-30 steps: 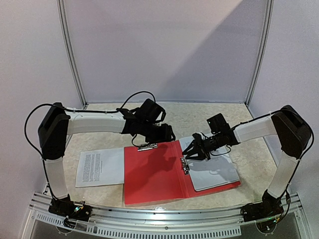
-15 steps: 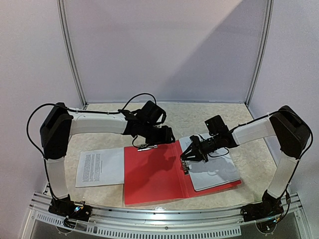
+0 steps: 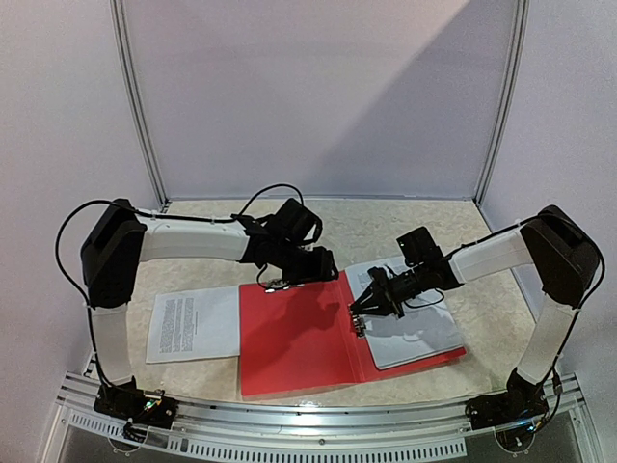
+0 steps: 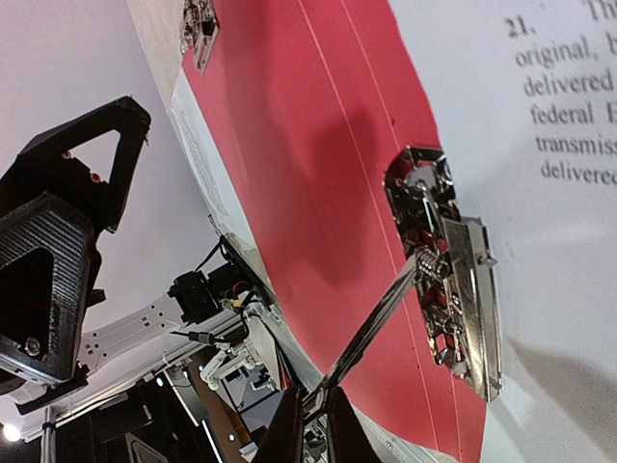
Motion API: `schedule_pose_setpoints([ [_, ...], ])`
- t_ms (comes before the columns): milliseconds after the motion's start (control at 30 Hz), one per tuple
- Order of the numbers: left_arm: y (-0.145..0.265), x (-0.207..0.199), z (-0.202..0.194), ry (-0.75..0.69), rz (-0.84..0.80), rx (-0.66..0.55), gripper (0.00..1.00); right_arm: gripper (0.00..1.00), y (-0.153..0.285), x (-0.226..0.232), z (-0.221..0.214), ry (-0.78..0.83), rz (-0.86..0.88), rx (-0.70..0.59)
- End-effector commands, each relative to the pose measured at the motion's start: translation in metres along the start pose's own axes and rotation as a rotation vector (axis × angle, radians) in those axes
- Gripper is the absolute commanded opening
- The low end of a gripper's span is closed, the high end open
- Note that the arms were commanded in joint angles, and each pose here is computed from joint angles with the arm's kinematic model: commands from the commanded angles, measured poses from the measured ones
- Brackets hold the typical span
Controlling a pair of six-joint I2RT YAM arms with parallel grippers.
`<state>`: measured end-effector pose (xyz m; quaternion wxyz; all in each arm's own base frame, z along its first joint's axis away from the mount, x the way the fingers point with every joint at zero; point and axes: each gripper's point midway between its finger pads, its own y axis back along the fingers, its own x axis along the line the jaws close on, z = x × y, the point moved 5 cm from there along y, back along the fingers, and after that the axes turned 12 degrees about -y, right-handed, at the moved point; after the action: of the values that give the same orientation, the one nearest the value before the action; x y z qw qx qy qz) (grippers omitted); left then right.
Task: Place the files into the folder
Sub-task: Clamp the file with the spring clip on the folder.
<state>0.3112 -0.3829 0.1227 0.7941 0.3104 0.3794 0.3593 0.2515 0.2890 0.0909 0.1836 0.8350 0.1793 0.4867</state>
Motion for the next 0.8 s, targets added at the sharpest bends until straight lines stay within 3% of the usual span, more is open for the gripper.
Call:
schedule_pose_setpoints([
  [0, -0.011, 0.007, -0.008, 0.013, 0.008, 0.041, 0.6, 0.07, 0.002, 0.001, -0.007, 0.028, 0.011, 0.007],
  [767, -0.044, -0.003, -0.035, 0.018, -0.035, 0.153, 0.54, 0.09, -0.002, 0.007, -0.01, 0.027, 0.04, 0.038],
])
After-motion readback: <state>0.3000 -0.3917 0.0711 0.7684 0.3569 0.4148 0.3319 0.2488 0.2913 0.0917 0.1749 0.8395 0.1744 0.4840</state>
